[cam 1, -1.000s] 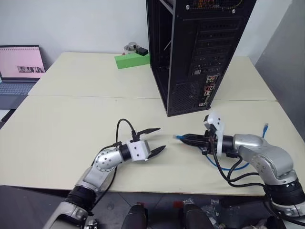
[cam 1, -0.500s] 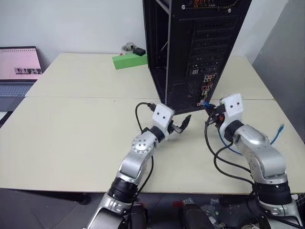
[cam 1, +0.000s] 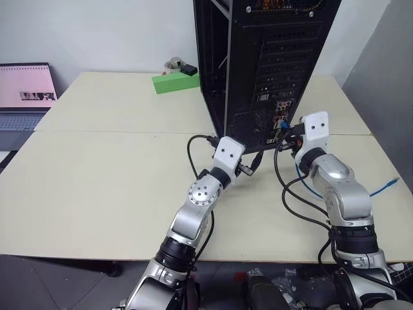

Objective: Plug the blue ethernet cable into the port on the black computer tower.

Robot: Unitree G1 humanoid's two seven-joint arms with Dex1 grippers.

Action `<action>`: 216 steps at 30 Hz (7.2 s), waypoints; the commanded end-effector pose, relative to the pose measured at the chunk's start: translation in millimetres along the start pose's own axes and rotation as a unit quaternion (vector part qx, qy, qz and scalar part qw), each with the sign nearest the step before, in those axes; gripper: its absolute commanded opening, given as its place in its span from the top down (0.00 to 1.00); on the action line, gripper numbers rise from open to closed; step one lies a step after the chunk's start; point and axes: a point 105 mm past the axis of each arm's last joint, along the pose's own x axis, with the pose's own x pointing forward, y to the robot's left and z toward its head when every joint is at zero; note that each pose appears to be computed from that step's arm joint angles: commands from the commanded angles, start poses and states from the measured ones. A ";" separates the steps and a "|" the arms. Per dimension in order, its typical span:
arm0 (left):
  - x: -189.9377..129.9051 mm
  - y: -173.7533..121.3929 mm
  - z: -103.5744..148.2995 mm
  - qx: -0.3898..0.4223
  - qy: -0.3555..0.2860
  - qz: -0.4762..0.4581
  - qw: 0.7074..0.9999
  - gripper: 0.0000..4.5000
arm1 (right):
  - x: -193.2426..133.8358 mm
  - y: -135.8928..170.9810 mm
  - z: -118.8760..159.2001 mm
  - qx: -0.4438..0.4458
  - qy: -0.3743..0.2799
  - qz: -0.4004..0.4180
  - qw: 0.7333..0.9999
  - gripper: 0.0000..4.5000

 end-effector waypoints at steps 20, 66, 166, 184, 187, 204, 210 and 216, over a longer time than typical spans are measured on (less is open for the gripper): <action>2.1 0.2 14.5 0.009 -0.027 -0.005 1.000 0.02 | 8.1 2.1 27.0 0.012 -0.044 0.001 0.999 1.00; 0.7 3.1 9.8 0.004 -0.019 0.001 1.000 0.02 | 3.3 0.1 28.2 0.032 -0.013 -0.011 0.999 1.00; -0.9 5.6 9.8 0.007 -0.019 0.005 1.000 0.02 | 10.0 9.7 17.2 0.044 -0.006 -0.036 0.998 1.00; -0.7 5.4 9.4 0.007 -0.019 0.005 1.000 0.02 | 16.5 15.7 28.4 0.097 -0.017 -0.035 0.994 1.00; -0.7 5.1 9.8 0.007 -0.019 0.005 1.000 0.02 | 20.5 19.0 31.6 0.090 -0.021 -0.028 0.995 1.00; -2.8 10.3 11.3 0.011 -0.020 0.013 1.000 0.00 | 22.1 22.7 27.8 0.046 -0.018 0.017 0.999 0.76; -1.3 18.0 18.7 0.013 -0.026 0.016 0.999 0.00 | 5.4 14.5 19.1 0.002 -0.001 0.053 0.999 0.50; 0.3 23.0 28.2 0.012 -0.042 0.012 0.999 0.00 | -13.2 4.5 22.0 -0.024 -0.002 0.081 0.996 0.22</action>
